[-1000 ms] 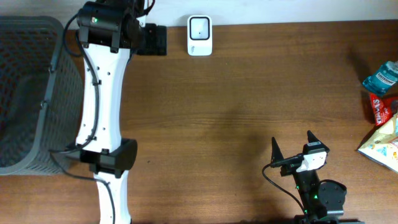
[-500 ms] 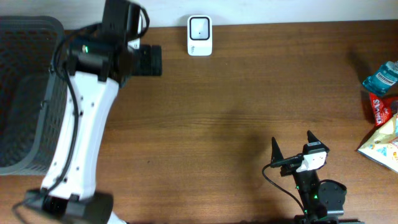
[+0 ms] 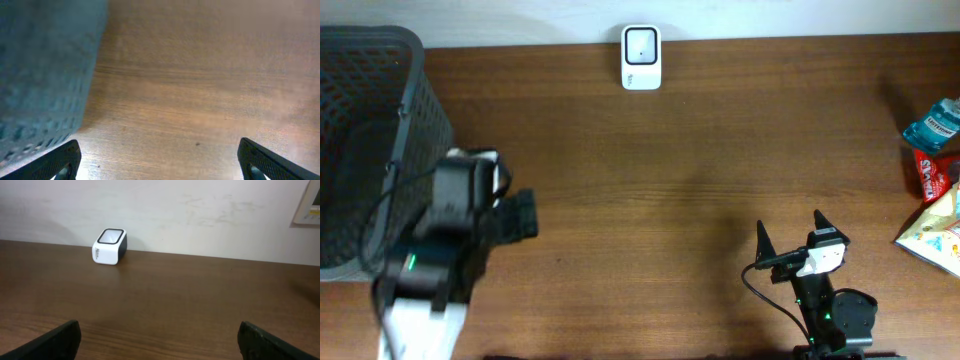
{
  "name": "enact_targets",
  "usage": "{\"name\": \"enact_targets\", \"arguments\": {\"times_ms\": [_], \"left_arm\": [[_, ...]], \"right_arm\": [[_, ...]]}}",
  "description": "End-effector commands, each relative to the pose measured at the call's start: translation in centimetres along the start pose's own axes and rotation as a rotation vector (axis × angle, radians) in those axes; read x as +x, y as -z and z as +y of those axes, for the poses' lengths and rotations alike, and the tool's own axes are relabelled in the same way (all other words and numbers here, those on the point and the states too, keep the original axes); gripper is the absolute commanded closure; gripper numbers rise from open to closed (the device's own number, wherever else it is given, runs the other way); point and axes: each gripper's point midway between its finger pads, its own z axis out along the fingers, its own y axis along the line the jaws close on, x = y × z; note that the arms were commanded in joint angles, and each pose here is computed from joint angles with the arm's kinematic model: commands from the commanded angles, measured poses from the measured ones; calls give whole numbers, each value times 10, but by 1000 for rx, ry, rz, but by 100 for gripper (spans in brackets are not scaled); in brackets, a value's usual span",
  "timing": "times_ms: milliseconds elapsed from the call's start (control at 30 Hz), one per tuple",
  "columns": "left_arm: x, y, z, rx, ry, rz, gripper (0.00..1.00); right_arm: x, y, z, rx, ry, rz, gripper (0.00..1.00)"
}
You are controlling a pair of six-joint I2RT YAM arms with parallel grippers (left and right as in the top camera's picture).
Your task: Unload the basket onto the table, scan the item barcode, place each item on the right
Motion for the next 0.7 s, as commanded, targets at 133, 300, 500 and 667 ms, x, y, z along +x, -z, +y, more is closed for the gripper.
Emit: {"name": "enact_targets", "arguments": {"times_ms": [133,300,500,667], "left_arm": [[51,41,34,-27,151,-182,2],[81,-4,26,-1,176,-209,2],[66,-31,14,79,227,-452,2],[67,-43,12,104,250,-568,2]], "right_arm": [[3,0,0,1,-8,2,1],[3,0,0,1,-7,2,1],[3,0,0,1,-8,2,1],[3,0,0,1,-8,2,1]]}}
